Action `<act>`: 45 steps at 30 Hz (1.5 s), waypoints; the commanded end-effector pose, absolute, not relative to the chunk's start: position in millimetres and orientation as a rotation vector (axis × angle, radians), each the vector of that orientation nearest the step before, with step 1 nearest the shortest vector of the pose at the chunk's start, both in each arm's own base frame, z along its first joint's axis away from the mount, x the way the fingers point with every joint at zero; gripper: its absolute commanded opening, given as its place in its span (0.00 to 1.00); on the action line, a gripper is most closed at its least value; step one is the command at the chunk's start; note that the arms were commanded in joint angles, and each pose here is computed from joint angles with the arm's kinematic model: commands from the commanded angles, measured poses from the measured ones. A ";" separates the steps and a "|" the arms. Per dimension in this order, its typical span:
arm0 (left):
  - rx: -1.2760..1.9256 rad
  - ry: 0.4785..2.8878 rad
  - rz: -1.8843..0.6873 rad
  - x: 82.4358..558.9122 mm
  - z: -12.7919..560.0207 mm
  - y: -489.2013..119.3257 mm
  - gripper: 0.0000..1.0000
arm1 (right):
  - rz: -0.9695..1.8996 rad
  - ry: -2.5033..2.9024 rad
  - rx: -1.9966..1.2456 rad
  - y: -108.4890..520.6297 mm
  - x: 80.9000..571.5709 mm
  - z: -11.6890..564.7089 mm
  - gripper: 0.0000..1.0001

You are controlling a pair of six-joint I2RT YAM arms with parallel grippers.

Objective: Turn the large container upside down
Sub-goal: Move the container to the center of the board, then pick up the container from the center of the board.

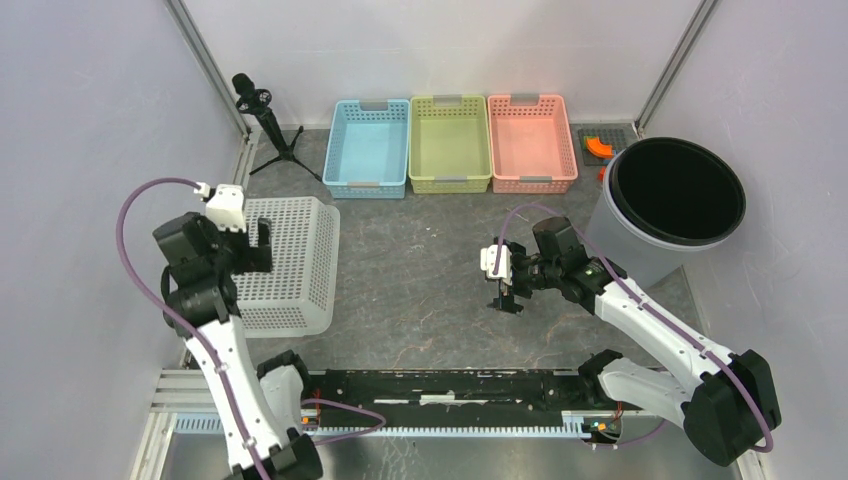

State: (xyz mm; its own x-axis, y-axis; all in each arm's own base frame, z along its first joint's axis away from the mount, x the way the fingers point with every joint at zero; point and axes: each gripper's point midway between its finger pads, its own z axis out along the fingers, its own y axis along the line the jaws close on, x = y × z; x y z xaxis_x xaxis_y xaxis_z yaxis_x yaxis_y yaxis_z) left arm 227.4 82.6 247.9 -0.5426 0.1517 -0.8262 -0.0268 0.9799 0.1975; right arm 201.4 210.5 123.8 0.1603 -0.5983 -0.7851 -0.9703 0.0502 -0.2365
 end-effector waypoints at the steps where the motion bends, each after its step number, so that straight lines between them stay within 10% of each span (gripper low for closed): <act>1: 0.323 2.022 0.080 212.9 263.1 36.0 1.00 | 0.549 1.498 -1.623 210.7 208.5 131.2 0.98; 45: 0.688 1.738 -0.264 160.9 240.6 -64.5 1.00 | -0.263 1.827 -1.109 130.1 336.4 159.8 0.98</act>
